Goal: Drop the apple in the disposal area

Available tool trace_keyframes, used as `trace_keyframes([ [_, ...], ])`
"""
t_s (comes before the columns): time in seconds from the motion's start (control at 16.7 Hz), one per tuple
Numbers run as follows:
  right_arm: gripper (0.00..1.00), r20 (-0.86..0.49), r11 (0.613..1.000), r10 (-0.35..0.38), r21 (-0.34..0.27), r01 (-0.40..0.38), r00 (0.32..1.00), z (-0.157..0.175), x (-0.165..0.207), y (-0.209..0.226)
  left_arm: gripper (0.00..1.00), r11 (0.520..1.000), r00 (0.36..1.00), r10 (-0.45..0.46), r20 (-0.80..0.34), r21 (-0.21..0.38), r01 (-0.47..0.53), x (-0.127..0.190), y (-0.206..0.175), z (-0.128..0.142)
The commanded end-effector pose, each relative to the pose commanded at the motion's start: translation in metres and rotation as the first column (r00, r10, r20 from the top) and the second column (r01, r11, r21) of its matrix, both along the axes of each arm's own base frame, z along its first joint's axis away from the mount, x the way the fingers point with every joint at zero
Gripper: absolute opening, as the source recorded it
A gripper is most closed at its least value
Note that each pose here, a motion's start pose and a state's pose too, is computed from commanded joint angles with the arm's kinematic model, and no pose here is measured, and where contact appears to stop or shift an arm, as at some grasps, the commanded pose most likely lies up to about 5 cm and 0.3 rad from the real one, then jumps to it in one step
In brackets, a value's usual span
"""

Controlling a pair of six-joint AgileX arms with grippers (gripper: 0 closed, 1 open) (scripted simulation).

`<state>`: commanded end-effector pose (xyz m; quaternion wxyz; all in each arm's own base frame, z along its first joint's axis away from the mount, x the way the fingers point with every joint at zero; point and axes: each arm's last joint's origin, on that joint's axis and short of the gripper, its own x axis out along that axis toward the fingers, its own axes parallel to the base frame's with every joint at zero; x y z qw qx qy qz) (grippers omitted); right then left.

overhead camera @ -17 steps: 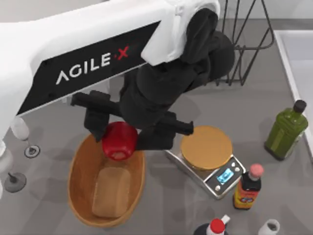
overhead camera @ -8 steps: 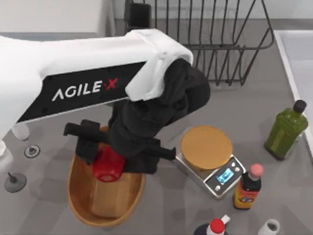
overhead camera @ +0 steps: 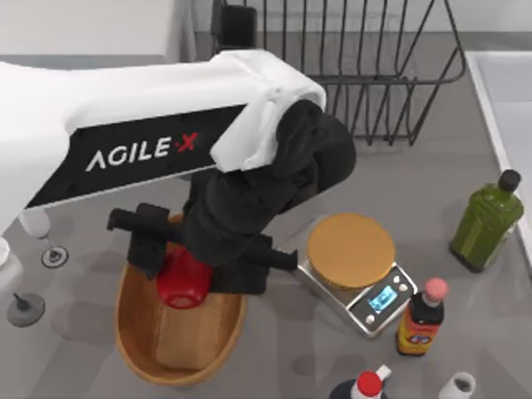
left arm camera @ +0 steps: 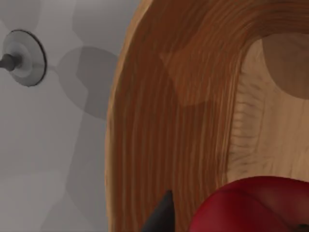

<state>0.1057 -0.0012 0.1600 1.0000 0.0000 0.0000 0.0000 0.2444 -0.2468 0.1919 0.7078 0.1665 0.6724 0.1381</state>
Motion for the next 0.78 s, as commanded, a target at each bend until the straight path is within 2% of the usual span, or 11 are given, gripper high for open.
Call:
trace_keyframes([
  [0.54,1.00,0.000,1.000,0.000,0.000,0.000,1.000,0.0000,0.0000,0.0000,0.98,1.000,1.000,0.000,0.000,0.000,0.000,0.0000,0.0000,0.0000],
  [0.78,1.00,0.000,1.000,0.000,0.000,0.000,1.000,0.0000,0.0000,0.0000,1.00,1.000,1.000,0.000,0.000,0.000,0.000,0.0000,0.0000,0.0000],
])
